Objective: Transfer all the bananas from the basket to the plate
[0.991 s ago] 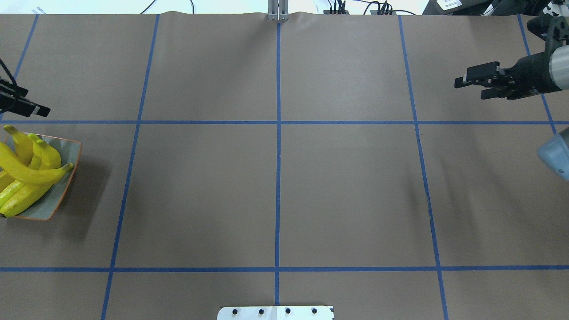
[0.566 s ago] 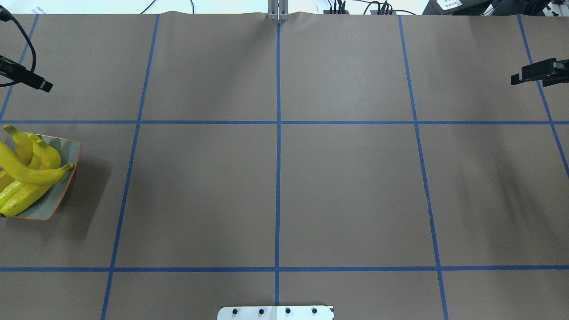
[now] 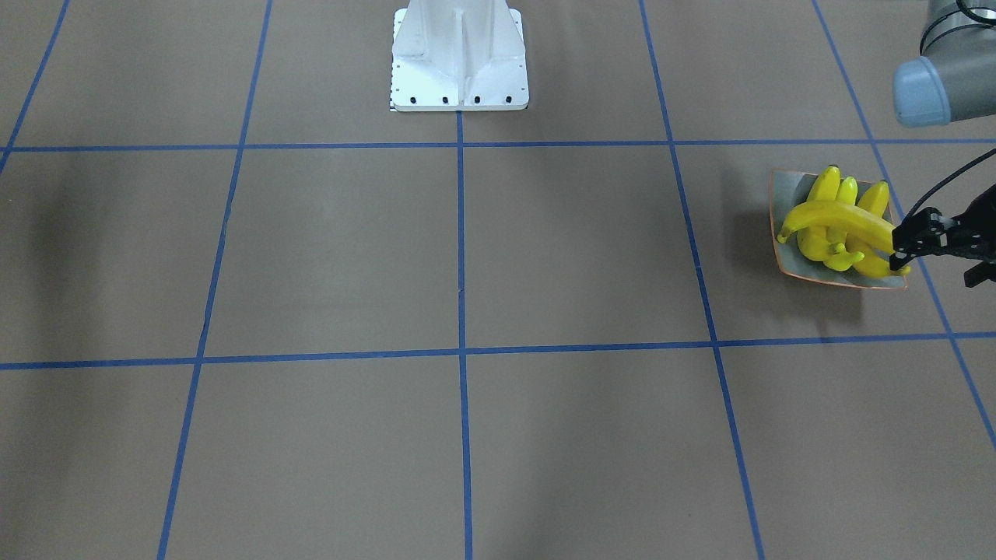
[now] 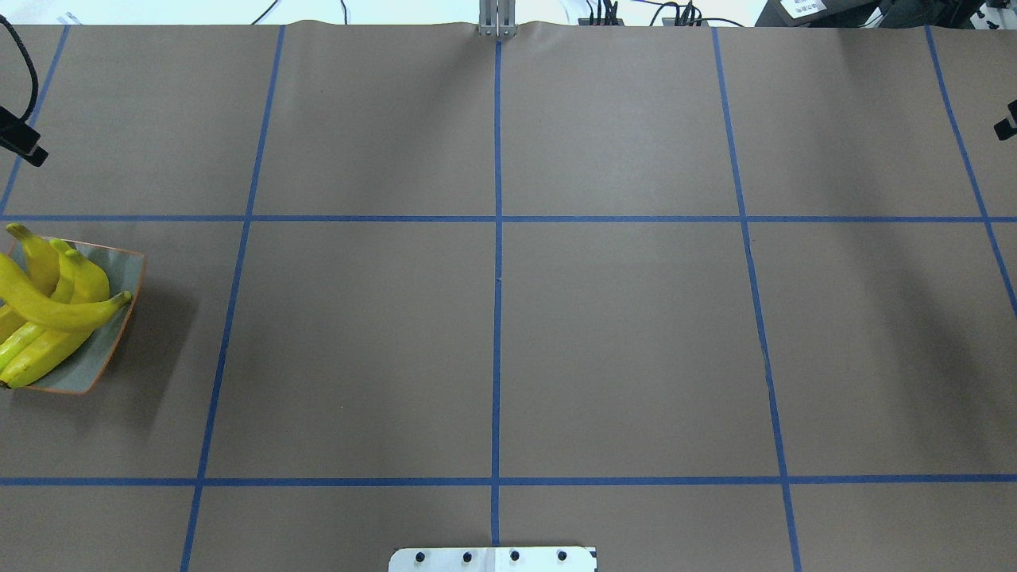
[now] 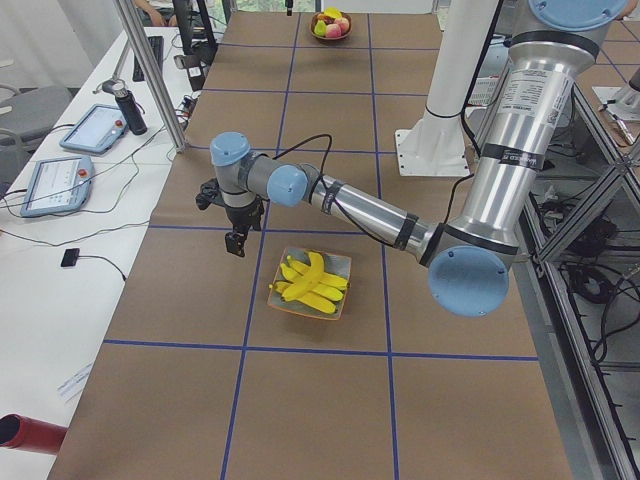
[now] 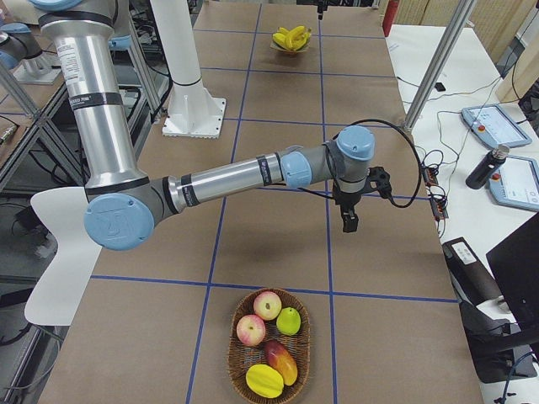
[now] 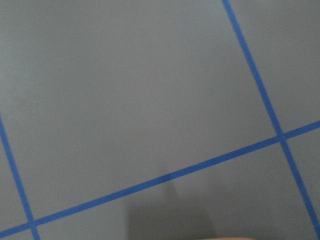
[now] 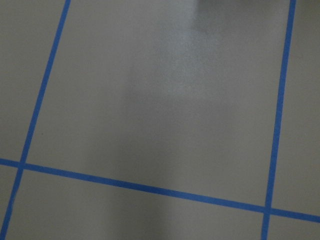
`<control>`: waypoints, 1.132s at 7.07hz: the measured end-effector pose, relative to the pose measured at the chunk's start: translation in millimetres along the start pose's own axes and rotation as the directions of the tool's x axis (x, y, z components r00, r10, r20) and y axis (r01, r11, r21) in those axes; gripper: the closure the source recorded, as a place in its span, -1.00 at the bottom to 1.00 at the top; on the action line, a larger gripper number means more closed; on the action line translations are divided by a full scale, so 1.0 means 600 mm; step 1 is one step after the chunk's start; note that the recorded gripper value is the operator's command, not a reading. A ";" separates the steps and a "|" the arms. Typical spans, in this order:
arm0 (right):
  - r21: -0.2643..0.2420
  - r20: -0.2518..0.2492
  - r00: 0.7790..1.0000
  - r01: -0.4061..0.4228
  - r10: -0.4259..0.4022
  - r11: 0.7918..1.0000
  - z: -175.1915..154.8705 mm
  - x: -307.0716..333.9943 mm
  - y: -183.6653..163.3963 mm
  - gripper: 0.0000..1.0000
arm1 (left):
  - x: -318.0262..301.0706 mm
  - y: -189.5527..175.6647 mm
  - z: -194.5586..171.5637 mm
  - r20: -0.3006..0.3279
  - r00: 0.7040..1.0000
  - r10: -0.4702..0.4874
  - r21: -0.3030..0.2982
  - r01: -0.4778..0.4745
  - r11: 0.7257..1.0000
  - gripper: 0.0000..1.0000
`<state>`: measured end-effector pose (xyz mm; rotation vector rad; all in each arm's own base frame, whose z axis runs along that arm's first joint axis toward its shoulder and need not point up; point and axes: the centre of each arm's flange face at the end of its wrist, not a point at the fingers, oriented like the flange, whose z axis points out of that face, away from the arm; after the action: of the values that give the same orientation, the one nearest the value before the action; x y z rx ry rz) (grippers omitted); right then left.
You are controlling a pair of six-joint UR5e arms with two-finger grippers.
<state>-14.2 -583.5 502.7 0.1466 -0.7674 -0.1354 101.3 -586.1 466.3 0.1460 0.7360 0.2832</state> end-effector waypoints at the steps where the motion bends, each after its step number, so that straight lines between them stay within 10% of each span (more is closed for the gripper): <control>1: -0.031 -0.002 1.000 -0.006 0.006 1.000 -0.008 0.003 -0.004 -1.00 | -0.012 0.006 0.000 0.000 1.000 -0.015 -0.025 0.015 1.000 -0.98; 8: -0.060 0.002 1.000 -0.024 0.025 0.998 0.001 0.019 0.010 -1.00 | -0.047 0.060 -0.015 -0.061 0.983 -0.174 -0.049 0.172 0.984 -0.99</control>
<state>-6.2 -579.4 511.9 0.0802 -0.7667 -0.1350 68.2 -560.2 485.8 0.0314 0.8011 0.1384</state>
